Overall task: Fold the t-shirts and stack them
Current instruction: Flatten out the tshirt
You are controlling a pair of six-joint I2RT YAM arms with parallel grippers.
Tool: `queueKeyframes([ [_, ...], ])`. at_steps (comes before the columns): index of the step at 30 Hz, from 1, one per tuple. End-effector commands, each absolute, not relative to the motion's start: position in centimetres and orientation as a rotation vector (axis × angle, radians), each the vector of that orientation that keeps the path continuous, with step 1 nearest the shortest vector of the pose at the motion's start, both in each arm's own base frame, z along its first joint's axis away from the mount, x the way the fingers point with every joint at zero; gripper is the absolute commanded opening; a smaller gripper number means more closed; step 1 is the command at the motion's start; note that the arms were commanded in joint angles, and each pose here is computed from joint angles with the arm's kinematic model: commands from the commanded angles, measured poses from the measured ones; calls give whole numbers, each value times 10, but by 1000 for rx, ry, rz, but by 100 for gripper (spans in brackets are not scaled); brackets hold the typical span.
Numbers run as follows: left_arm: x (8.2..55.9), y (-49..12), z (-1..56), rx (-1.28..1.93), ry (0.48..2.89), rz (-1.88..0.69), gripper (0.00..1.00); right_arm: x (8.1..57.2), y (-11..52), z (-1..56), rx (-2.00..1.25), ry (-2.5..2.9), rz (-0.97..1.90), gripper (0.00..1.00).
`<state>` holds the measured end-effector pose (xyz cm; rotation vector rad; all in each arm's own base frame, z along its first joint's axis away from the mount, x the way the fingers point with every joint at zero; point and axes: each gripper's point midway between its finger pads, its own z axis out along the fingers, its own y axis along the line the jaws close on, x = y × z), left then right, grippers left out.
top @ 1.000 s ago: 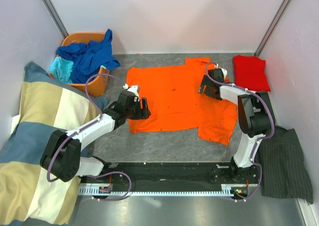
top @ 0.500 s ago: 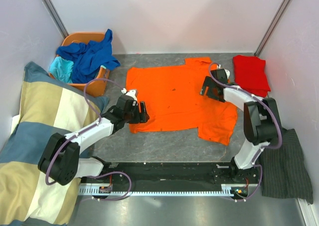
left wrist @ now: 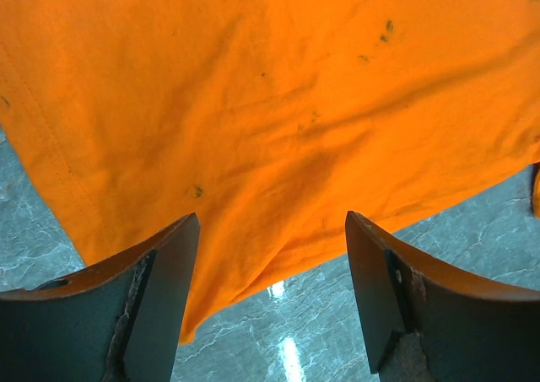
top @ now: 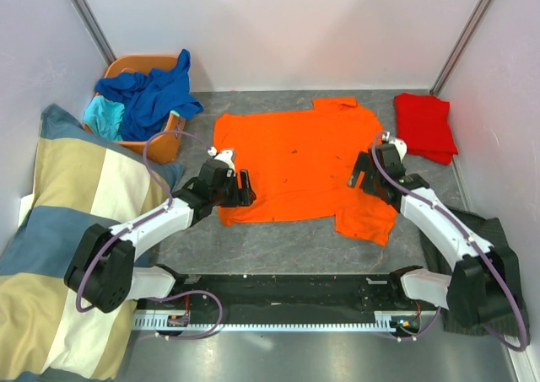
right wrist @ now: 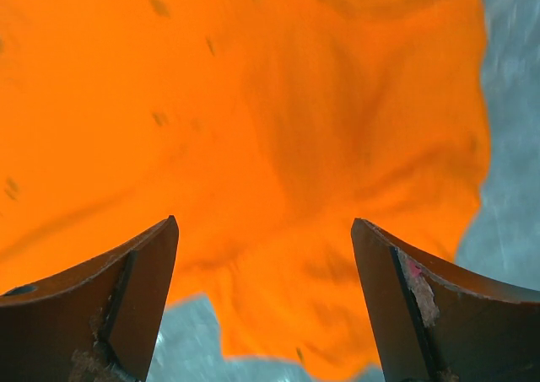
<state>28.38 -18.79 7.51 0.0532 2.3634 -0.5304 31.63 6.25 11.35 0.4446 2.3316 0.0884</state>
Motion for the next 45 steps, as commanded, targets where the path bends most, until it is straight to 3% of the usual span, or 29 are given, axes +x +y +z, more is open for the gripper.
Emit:
queueKeyframes([
  [1, 297, -200, 91, 26, 2305, -561, 78, 270, 59, 101, 529, 2374, 51, 92],
  [19, 271, -182, 63, -92, 2371, -451, 77, 196, 58, 72, 730, 2345, -4, 89],
  [32, 307, -187, 29, -185, 2497, -368, 77, 218, 65, 91, 628, 2328, -31, 91],
  [45, 335, -96, 34, -422, 2491, -186, 77, 222, 68, 81, 602, 2357, -61, 93],
])
